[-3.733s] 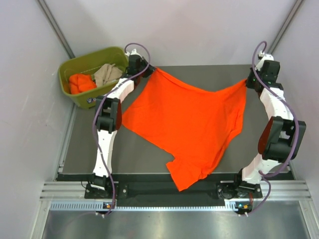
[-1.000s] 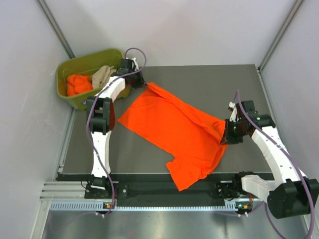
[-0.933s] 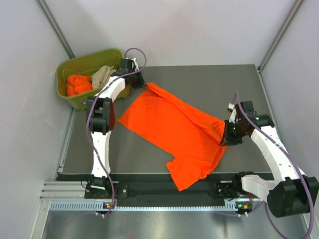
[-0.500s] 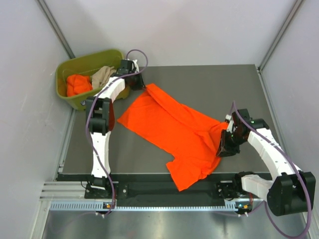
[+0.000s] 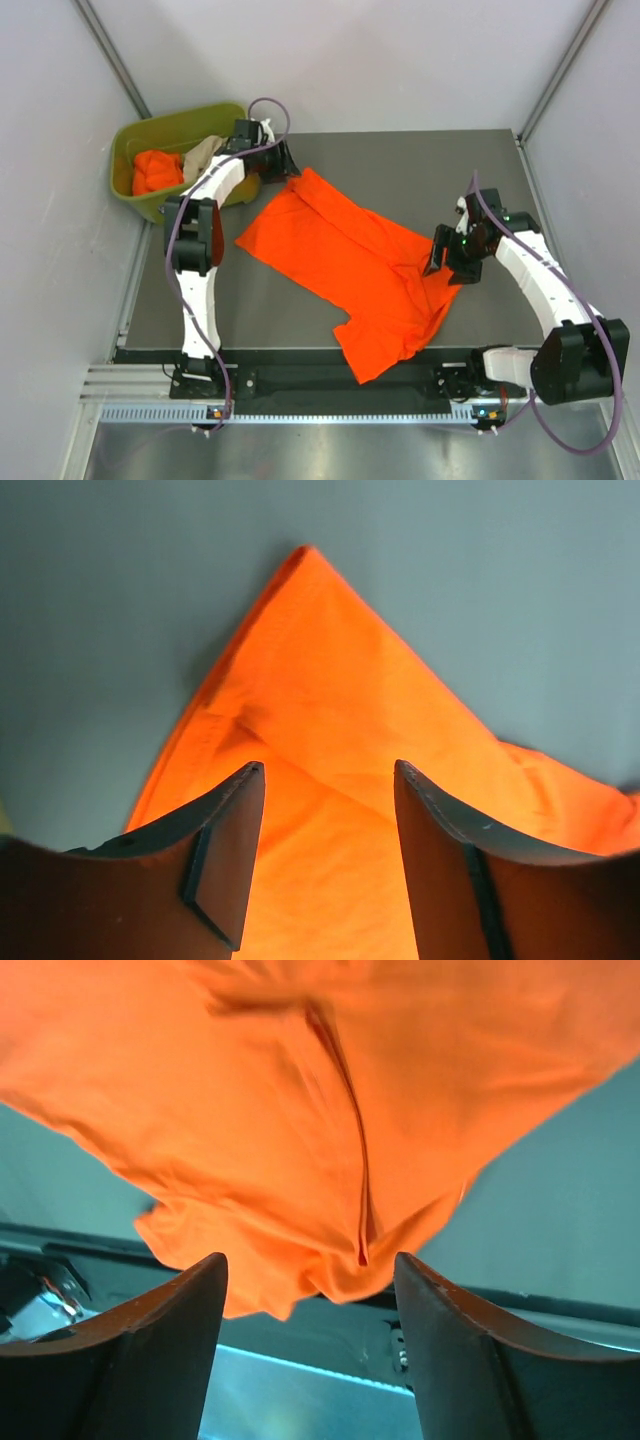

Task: Fold and stack the t-shirts
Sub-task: Fold the tshirt

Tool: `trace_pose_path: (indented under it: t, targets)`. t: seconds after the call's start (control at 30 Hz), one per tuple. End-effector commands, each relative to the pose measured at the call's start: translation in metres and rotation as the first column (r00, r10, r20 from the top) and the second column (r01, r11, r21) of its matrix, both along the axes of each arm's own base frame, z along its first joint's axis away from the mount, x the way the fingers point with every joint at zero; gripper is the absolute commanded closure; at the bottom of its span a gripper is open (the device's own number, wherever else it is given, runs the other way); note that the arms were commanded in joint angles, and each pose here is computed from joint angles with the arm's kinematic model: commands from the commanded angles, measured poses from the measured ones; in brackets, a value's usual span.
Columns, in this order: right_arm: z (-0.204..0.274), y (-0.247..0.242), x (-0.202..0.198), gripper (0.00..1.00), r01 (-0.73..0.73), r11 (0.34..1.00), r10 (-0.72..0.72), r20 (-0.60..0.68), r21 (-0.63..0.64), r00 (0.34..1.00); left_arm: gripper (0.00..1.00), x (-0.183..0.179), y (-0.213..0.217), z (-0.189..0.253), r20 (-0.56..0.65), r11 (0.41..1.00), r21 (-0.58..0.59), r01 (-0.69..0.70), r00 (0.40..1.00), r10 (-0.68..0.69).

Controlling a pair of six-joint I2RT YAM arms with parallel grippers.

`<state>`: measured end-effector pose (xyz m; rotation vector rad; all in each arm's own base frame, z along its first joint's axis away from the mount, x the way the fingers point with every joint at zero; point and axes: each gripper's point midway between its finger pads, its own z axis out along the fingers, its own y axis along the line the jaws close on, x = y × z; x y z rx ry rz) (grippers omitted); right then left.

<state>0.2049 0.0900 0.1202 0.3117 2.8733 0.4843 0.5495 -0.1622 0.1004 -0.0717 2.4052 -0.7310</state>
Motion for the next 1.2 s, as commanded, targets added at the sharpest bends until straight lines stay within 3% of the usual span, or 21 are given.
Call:
trace_pose_path:
  t: [0.0,0.07,0.33,0.4,0.47,0.5,0.63,0.7,0.8,0.9,0.93,0.97,1.03,1.17]
  targets:
    - [0.024,-0.003,0.041,0.32,0.039,0.999,-0.037,0.127,-0.01,0.991,0.43,0.033,0.051,0.081,0.19,0.985,-0.118,-0.129,0.97,0.15]
    - [0.027,-0.005,0.048,0.3,0.043,0.999,-0.041,0.136,-0.012,0.99,0.49,0.037,0.036,0.099,0.224,0.972,-0.226,-0.071,0.967,0.122]
    - [0.042,-0.007,0.069,0.26,0.048,0.999,-0.047,0.18,-0.004,0.983,0.53,0.036,-0.008,0.144,0.31,0.862,-0.488,0.136,0.95,0.025]
    - [0.044,-0.006,0.072,0.26,0.042,0.999,-0.041,0.186,-0.005,0.982,0.54,0.034,-0.012,0.153,0.359,0.845,-0.503,0.183,0.933,0.011]
    - [0.045,-0.006,0.072,0.26,0.035,0.999,-0.034,0.19,-0.003,0.981,0.54,0.021,-0.021,0.16,0.379,0.79,-0.555,0.258,0.925,-0.035]
    - [0.045,-0.005,0.072,0.25,0.033,0.999,-0.032,0.191,-0.002,0.981,0.54,0.017,-0.024,0.175,0.465,0.77,-0.543,0.334,0.884,-0.056]
    - [0.041,-0.005,0.07,0.25,0.025,1.0,-0.024,0.183,-0.001,0.983,0.52,-0.003,-0.032,0.2,0.527,0.676,-0.58,0.454,0.842,-0.113]
    - [0.039,-0.004,0.068,0.25,0.02,1.0,-0.021,0.179,0.005,0.984,0.52,-0.005,-0.031,0.203,0.528,0.663,-0.586,0.465,0.84,-0.123]
    - [0.04,-0.01,0.068,0.24,0.04,0.999,-0.035,0.181,-0.025,0.983,0.51,-0.011,-0.034,0.214,0.553,0.684,-0.562,0.465,0.826,-0.107]
    - [0.034,-0.023,0.069,0.24,0.082,0.994,-0.067,0.171,-0.078,0.983,0.51,-0.014,-0.048,0.217,0.538,0.757,-0.492,0.43,0.834,-0.124]
    - [0.031,-0.03,0.07,0.23,0.102,0.99,-0.085,0.166,-0.102,0.982,0.51,-0.012,-0.05,0.215,0.578,0.799,-0.414,0.436,0.804,-0.14]
    - [0.028,-0.037,0.071,0.23,0.13,0.985,-0.111,0.161,-0.111,0.981,0.51,-0.017,-0.053,0.215,0.527,0.83,-0.401,0.388,0.839,-0.138]
    - [0.023,-0.048,0.077,0.23,0.184,0.975,-0.163,0.166,-0.122,0.973,0.51,-0.013,-0.062,0.212,0.555,0.903,-0.293,0.315,0.825,-0.108]
    - [0.013,-0.09,0.084,0.24,0.36,0.929,-0.344,0.158,-0.086,0.926,0.53,-0.038,-0.088,0.199,0.527,0.96,-0.166,0.224,0.843,-0.106]
